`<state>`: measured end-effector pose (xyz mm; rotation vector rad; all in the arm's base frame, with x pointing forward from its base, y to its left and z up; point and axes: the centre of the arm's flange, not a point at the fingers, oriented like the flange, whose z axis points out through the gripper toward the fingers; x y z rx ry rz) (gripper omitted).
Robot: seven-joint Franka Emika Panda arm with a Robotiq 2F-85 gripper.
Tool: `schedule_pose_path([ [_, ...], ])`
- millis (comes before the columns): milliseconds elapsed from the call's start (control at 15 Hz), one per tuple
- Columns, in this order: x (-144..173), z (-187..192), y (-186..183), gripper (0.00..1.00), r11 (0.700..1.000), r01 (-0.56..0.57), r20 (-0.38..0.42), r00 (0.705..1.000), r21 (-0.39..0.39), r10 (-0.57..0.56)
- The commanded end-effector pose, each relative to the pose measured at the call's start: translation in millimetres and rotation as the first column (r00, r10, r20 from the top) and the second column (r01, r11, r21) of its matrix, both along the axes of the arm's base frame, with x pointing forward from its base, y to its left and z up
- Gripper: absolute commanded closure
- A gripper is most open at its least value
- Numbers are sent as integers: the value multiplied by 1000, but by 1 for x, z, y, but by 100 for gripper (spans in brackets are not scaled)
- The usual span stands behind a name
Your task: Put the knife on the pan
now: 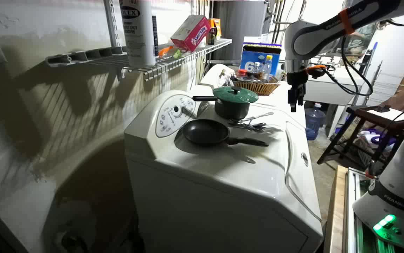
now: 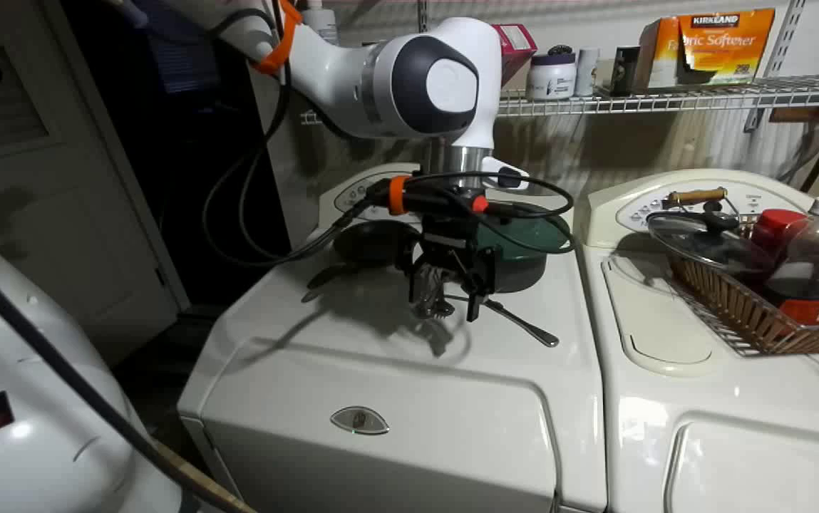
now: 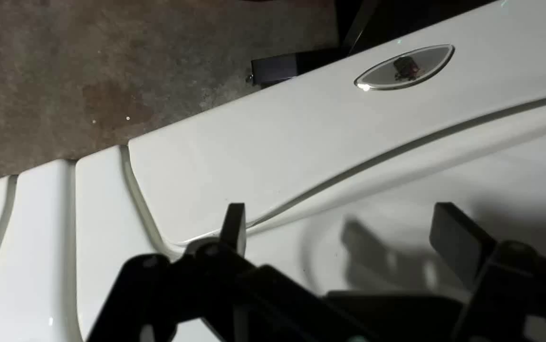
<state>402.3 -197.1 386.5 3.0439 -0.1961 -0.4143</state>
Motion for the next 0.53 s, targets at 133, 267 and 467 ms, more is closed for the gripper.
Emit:
schedule_pose_path([
  [133, 0, 0, 0, 0, 1000, 0, 0, 1000, 0, 0],
  [267, 0, 0, 0, 0, 1000, 0, 0, 1000, 0, 0],
  [467, 5, 2, 3, 0, 977, -212, -76, 974, 24, 213],
])
